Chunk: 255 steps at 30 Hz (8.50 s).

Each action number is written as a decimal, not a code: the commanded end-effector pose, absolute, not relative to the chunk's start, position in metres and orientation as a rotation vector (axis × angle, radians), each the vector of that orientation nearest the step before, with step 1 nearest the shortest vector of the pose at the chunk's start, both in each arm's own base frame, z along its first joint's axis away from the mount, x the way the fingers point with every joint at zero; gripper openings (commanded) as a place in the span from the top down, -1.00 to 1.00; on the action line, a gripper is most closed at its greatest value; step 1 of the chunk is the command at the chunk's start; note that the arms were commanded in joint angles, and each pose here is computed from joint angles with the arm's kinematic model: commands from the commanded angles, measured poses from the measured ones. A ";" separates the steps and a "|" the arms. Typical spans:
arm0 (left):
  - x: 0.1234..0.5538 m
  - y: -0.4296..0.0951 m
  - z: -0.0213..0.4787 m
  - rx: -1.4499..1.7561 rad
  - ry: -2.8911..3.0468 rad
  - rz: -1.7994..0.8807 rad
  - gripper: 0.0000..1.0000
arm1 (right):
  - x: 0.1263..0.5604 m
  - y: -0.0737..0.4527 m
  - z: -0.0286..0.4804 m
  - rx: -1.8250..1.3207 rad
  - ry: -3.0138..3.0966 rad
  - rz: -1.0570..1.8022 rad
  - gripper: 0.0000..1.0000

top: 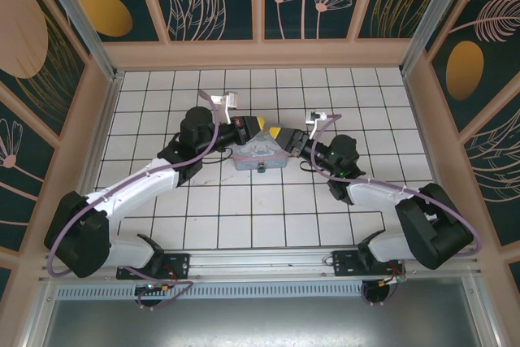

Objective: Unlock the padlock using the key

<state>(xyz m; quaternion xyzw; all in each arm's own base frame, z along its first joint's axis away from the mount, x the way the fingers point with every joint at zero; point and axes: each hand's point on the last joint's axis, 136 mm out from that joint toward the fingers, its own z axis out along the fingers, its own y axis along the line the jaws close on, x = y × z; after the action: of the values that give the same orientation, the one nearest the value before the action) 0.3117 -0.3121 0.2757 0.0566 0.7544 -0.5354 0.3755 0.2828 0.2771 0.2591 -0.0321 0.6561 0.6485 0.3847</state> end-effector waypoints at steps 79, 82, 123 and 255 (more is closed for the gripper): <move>0.275 -0.243 0.163 -0.105 2.162 -1.030 -0.97 | 0.313 0.228 0.194 0.170 2.017 1.391 1.00; 0.265 -0.244 0.137 -0.084 2.206 -1.002 -0.96 | 0.316 0.231 0.190 0.146 2.041 1.391 1.00; 0.285 -0.336 0.051 0.357 2.244 -0.854 -0.74 | 0.372 0.276 0.133 0.148 2.143 1.498 1.00; 0.319 -0.372 0.071 -0.406 1.944 -1.402 -0.03 | 0.365 0.271 0.089 0.223 2.192 1.543 1.00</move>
<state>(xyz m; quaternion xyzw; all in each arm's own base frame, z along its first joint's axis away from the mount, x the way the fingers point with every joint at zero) 0.3212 -0.3612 0.0545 -0.1373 0.7778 -0.5010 0.3537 0.3734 0.2732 0.1105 0.0714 0.7824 0.5654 0.2509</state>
